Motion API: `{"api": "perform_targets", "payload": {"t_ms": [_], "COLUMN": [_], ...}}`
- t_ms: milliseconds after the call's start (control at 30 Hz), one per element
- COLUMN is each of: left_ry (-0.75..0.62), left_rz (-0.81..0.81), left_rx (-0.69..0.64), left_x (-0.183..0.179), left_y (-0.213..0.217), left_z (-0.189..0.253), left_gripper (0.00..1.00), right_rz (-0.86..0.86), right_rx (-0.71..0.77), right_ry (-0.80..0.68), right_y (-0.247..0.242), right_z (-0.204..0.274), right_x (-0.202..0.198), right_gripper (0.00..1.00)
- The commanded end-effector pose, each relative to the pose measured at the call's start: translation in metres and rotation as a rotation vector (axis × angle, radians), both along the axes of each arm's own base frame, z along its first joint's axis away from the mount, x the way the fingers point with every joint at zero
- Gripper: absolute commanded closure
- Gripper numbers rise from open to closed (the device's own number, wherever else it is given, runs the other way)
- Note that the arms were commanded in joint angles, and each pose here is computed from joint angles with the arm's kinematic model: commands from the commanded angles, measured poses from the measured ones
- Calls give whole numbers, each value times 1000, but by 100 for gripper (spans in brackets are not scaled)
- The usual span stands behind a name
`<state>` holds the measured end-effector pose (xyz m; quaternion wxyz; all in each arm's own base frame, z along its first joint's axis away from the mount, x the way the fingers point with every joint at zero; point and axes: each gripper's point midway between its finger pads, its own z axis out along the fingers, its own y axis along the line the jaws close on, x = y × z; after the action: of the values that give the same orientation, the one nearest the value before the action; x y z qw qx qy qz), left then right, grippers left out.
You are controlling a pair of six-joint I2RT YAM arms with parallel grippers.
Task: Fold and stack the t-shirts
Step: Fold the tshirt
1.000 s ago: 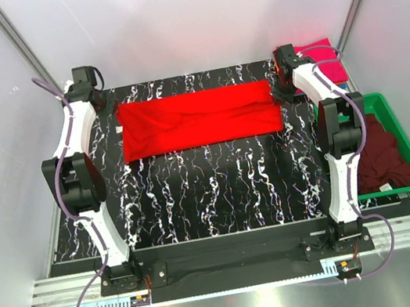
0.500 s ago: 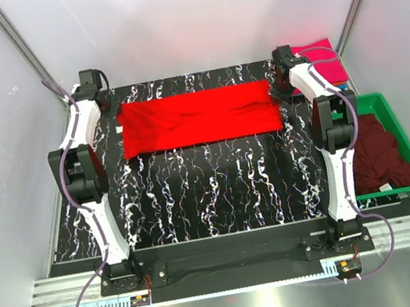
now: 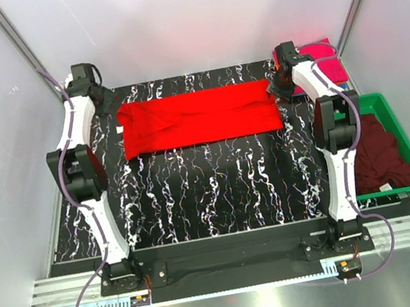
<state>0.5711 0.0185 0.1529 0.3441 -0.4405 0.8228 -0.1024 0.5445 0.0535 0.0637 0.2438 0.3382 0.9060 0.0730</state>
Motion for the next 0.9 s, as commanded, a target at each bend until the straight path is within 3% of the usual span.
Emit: {"api": "perform_targets", "payload": {"t_ms": [0,133,167,233,267,367,533,867], "left_ry": [-1,134,214,162,214,222,305,226], "left_rz": [-41,-153,-203,-286,-312,-361,-318,-272], "left_rx": [155,109,87,48,21,-21,-13,43], "left_x": [-35,-88,-111,-126,-148,-167,-184,-168], "left_y": [21,3,-4,-24,-32,-51,-46,-33], "left_z": [53,18,-15,-16,-42,-61,-91,-89], "left_gripper": [47,49,49,49,48,48,46,41], "right_rz": [73,204,245,283,315,368,413,335], "right_rx": [25,94,120,149,172,183,152,81], "right_ry": [-55,6,45,46,57,79,128,124], "right_y": [7,30,35,42,47,51,45,30], "right_z": [47,36,23,17,12,-1,-19,-29], "right_x": [-20,-60,-75,-81,-86,-88,-96,-105], "right_gripper": [51,51,51,51,52,52,54,52]}}
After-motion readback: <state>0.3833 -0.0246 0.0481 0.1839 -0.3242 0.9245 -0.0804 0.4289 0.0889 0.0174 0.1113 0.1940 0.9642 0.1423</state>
